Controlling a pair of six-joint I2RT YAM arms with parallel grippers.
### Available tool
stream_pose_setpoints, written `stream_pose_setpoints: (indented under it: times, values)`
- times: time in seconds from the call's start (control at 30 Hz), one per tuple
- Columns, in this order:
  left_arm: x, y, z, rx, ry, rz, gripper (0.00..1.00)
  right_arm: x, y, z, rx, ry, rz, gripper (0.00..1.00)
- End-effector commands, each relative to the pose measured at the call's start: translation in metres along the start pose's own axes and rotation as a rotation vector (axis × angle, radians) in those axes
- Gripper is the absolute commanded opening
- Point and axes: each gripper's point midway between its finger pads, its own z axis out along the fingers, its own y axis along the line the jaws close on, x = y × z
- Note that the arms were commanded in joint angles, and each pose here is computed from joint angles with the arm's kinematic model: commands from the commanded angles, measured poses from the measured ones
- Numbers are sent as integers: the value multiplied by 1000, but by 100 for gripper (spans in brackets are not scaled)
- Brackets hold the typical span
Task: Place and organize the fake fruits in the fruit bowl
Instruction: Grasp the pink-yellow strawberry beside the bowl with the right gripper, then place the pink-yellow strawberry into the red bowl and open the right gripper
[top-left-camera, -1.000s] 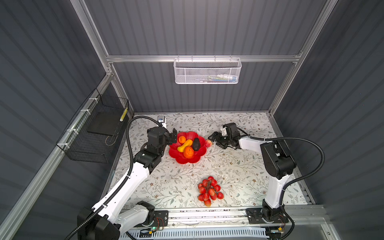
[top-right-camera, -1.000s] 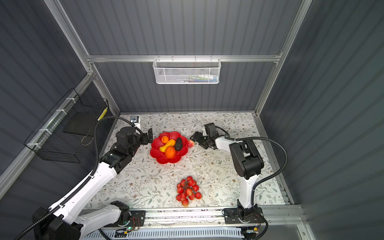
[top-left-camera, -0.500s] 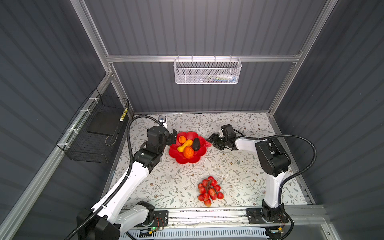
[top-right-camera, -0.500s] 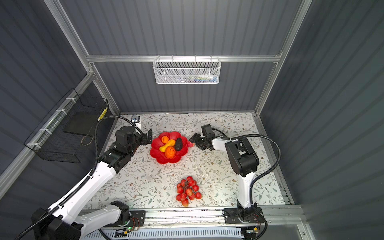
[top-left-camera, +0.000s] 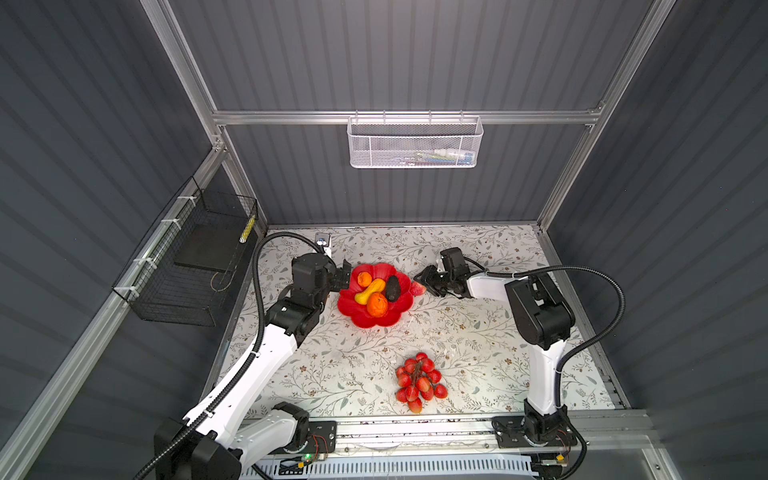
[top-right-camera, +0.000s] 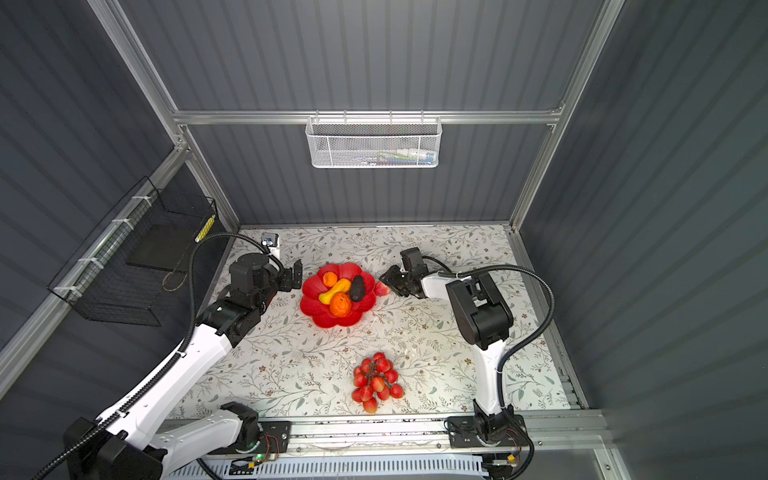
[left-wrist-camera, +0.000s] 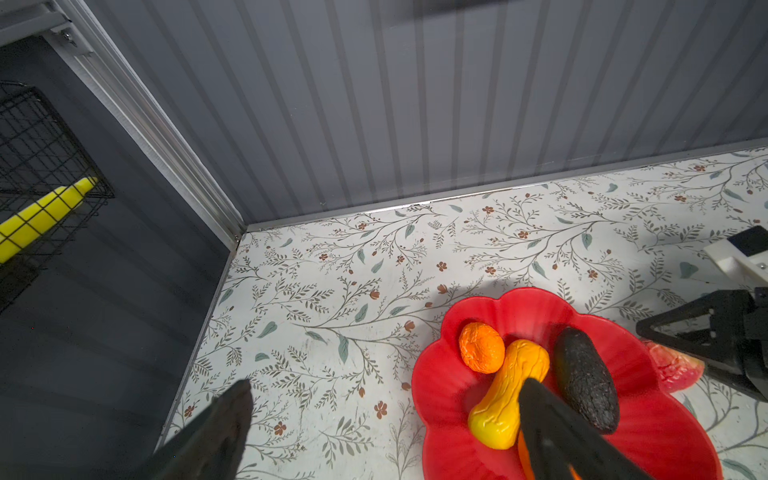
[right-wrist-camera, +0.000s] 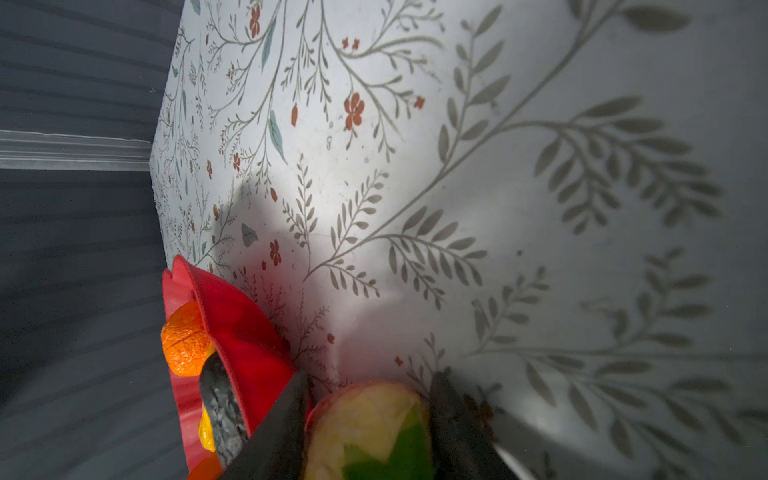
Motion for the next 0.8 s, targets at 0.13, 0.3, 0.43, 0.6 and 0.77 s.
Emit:
stream_pose_setpoints:
  times: [0.13, 0.3, 0.43, 0.6, 0.77]
  values:
    - [-2, 4, -5, 0, -19, 2, 100, -10, 2, -19, 38, -82, -42, 32]
    - [-2, 5, -6, 0, -19, -1, 100, -14, 15, -53, 48, -136, -128, 29]
    - [-2, 4, -7, 8, -21, -4, 100, -11, 36, -84, 78, -164, -276, 29]
    - [-2, 0, -7, 35, -23, -6, 100, 10, 76, -93, 106, -142, -517, 29]
    - [-3, -4, -9, 67, -28, -3, 100, 36, 93, -69, 118, -68, -645, 29]
